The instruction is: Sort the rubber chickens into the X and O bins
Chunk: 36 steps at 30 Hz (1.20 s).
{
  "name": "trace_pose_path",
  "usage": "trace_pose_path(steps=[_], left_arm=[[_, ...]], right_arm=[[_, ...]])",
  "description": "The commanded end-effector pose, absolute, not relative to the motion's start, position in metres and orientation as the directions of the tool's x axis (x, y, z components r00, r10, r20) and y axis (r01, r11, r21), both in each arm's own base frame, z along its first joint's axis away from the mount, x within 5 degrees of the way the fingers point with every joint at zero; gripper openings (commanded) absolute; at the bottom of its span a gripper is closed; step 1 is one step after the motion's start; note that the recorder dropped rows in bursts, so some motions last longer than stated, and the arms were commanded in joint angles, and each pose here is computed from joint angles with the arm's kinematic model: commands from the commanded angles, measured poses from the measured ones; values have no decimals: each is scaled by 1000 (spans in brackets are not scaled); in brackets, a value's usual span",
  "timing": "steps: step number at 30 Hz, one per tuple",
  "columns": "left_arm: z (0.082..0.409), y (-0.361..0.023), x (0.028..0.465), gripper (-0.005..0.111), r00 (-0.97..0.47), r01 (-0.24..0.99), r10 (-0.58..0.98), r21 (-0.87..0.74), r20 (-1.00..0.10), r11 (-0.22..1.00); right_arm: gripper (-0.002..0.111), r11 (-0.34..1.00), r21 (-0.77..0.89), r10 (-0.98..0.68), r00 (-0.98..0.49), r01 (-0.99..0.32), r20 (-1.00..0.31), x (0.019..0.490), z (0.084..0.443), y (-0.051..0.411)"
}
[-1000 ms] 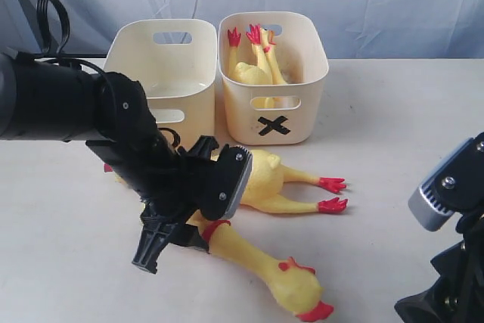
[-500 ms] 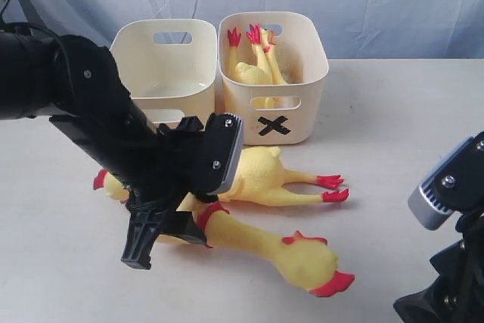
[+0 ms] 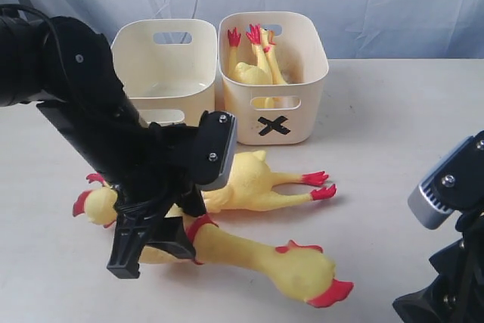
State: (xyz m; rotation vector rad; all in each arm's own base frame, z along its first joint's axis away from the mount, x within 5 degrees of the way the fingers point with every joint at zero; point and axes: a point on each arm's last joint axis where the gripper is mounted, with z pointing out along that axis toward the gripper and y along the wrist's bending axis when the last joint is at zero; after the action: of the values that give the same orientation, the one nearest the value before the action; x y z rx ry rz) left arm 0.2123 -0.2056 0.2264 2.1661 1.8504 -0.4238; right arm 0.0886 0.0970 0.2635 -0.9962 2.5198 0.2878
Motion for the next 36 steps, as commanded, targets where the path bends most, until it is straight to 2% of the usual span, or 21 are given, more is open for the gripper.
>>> trace_pose_path(steps=[1,6,11,16,22,36], left_arm=[[237,-208,208,0,76,993,912,-51,-404,-105],[250,-209,216,0,100,995,918,10,-384,-104],[266,-214,222,0,115,993,904,41,-412,-108],[279,-215,219,0,133,989,904,-1,-405,-146],[288,-213,216,0,96,990,920,-58,-379,-127],[294,-215,217,0,81,992,916,-55,-394,-112]], right_arm=[[58,721,33,-604,-651,-692,-460,88,264,96],[58,721,33,-604,-651,-692,-460,88,264,96],[58,721,33,-604,-651,-692,-460,88,264,96],[58,721,33,-604,-651,-692,-460,88,264,96],[58,721,33,-603,-650,-692,-462,88,264,96],[58,722,43,-599,-654,-691,-461,88,264,97]])
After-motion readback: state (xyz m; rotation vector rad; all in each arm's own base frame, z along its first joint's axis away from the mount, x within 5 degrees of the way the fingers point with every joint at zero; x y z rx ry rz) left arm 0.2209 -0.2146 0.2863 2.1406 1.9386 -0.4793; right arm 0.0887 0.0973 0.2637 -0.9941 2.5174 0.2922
